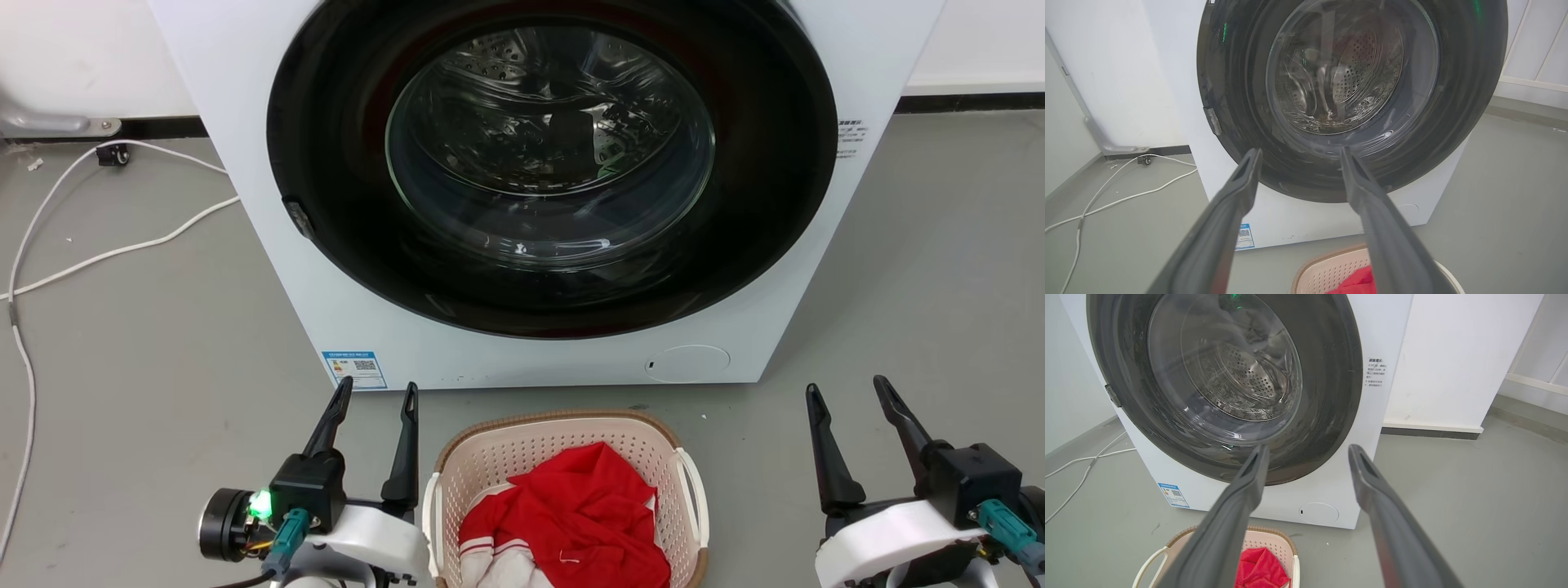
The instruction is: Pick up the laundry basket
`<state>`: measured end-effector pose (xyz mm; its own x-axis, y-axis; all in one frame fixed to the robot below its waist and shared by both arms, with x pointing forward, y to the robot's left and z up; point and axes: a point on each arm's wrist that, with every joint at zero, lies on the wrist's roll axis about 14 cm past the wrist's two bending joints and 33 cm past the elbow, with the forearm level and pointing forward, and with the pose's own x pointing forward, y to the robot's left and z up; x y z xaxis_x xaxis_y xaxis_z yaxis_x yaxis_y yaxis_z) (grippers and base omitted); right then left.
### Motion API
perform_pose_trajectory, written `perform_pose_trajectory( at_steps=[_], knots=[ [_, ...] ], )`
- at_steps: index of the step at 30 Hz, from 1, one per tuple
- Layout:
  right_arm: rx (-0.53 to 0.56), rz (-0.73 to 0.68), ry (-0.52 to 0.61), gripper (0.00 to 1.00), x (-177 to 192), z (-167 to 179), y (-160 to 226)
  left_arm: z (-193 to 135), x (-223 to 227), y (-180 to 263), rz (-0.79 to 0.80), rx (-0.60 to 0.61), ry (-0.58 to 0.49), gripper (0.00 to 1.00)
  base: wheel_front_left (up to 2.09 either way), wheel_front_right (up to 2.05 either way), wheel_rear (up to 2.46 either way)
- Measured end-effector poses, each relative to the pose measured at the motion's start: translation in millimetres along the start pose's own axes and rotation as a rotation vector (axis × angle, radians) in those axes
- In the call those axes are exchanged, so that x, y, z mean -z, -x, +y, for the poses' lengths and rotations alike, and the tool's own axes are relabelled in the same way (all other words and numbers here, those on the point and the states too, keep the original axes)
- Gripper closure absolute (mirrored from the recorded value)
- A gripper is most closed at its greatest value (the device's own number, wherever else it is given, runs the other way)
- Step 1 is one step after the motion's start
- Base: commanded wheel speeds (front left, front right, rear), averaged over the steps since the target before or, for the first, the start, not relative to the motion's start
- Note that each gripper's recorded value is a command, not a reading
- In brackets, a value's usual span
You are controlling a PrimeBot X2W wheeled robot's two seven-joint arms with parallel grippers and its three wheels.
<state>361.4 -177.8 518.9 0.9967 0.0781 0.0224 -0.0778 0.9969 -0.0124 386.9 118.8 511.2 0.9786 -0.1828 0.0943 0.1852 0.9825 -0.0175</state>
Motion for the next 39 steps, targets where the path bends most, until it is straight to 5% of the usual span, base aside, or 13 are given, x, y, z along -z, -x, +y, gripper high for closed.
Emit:
perform_pose_trajectory(
  at_steps=[22,39],
  knots=[
    [0.042,0.106,-0.044,0.00,28,-14,-14,0,37,-17,0.105,0.010,0.032,0.00,0.00,0.00,0.00],
    [0.017,0.537,-0.094,0.00,151,-7,-42,6,179,-34,0.607,0.058,0.132,0.00,0.00,0.00,0.00]
  ],
)
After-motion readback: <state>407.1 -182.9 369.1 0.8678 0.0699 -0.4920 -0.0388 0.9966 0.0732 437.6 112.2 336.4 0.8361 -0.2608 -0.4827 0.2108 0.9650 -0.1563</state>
